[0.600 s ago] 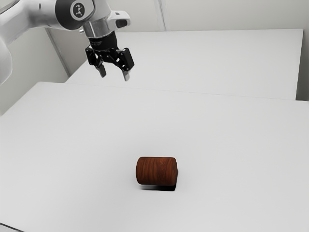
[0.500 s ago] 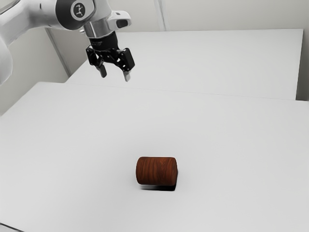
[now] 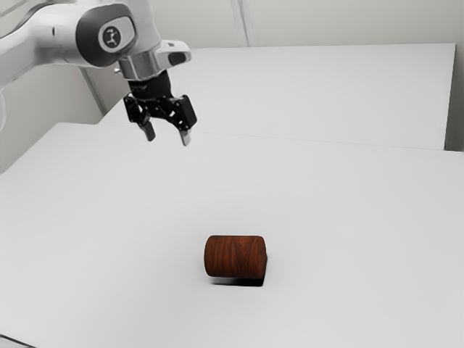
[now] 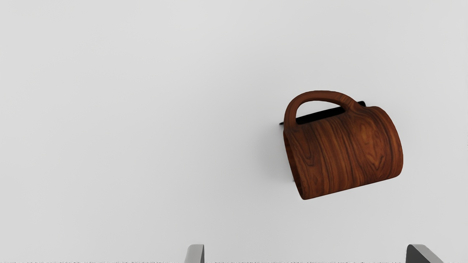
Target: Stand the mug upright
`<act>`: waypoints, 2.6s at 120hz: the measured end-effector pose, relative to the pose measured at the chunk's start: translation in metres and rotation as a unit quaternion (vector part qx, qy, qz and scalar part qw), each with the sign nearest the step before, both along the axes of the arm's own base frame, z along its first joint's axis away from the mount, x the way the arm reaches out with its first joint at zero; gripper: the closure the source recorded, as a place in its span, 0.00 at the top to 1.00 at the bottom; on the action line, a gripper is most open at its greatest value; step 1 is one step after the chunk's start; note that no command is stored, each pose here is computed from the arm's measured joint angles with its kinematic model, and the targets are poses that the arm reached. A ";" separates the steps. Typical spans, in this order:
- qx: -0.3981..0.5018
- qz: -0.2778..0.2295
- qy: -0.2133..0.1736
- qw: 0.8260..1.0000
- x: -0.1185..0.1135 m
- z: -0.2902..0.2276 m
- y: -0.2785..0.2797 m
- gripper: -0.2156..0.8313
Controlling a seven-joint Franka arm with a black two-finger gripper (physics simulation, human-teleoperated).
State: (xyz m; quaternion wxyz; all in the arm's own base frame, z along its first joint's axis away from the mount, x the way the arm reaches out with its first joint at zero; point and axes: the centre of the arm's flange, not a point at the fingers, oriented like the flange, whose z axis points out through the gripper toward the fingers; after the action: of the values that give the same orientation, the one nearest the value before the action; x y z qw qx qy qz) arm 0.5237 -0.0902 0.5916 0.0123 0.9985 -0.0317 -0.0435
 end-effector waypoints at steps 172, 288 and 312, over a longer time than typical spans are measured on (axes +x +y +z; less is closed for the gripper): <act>-0.346 0.125 -0.047 0.929 -0.100 -0.270 0.060 0.79; -0.523 0.067 -0.170 0.832 -0.134 -0.324 0.031 0.79; -0.531 0.042 -0.186 0.826 -0.135 -0.326 0.025 0.65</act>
State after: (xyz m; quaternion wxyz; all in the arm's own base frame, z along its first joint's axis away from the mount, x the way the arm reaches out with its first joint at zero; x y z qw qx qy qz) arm 0.3889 -0.0651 0.2652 0.5363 0.8273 -0.0099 0.1670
